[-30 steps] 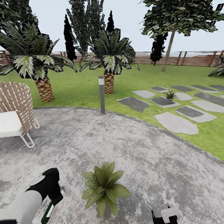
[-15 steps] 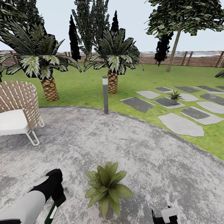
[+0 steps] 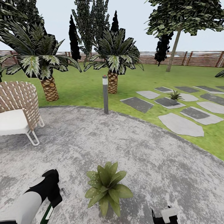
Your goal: Pick up the pesticide atomizer in the garden and spray insectifuge to fully cover both potted plants in the garden.
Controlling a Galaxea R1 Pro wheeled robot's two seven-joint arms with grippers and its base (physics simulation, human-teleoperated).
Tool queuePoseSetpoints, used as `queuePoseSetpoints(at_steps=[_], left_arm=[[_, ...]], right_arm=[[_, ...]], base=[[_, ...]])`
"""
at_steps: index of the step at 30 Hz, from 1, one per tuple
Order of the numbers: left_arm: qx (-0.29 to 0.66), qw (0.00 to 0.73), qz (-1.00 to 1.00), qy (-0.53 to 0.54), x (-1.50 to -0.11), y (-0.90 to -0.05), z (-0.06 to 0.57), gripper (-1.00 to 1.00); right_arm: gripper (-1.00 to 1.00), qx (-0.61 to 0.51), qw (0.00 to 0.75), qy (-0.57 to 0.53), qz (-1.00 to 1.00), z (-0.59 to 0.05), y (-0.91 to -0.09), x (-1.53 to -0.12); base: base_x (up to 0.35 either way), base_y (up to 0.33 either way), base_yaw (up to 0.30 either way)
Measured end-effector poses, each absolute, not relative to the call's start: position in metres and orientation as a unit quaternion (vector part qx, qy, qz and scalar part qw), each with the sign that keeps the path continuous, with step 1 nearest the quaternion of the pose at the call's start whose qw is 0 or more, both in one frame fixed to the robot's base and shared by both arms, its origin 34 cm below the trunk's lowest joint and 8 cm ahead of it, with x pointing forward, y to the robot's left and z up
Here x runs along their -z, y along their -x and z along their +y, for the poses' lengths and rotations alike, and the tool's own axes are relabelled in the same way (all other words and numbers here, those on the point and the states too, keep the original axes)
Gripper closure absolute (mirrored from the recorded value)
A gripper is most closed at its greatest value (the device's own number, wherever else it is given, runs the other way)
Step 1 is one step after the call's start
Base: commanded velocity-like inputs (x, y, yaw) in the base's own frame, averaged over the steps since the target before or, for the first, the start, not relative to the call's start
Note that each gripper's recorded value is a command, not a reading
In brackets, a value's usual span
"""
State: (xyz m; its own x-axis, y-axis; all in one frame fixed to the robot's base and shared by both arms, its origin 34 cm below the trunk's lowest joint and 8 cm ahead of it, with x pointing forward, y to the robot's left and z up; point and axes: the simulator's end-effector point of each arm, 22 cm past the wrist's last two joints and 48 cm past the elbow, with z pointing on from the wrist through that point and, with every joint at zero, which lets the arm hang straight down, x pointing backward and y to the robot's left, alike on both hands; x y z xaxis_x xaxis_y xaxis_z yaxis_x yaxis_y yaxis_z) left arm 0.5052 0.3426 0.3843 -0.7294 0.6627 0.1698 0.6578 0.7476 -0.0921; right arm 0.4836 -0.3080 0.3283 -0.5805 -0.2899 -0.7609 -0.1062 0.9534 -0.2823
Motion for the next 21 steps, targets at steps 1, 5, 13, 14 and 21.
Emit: queuePoseSetpoints(at_steps=[1,5,13,14,21], left_arm=[[-0.014,0.096,-0.93,0.355,-0.384,-0.505,0.341,1.0],[-0.017,0.092,-0.929,0.357,-0.384,-0.507,0.334,1.0],[-0.017,0.089,-0.93,0.357,-0.385,-0.509,0.333,1.0],[-0.017,0.09,-0.93,0.357,-0.385,-0.509,0.333,1.0],[-0.018,0.087,-0.929,0.358,-0.385,-0.51,0.33,1.0]], right_arm=[[-1.0,0.103,0.444,0.112,0.883,-0.308,-0.484,-0.328],[-1.0,0.104,0.444,0.112,0.883,-0.308,-0.484,-0.328],[-1.0,0.104,0.445,0.112,0.883,-0.308,-0.484,-0.329],[-1.0,0.103,0.445,0.112,0.883,-0.308,-0.484,-0.329],[-1.0,0.103,0.444,0.111,0.883,-0.307,-0.484,-0.328]], base=[[0.0,0.0,0.0],[0.002,0.0,0.0],[0.152,-0.14,0.056],[0.048,-0.25,0.213],[-0.023,-0.182,0.036]])
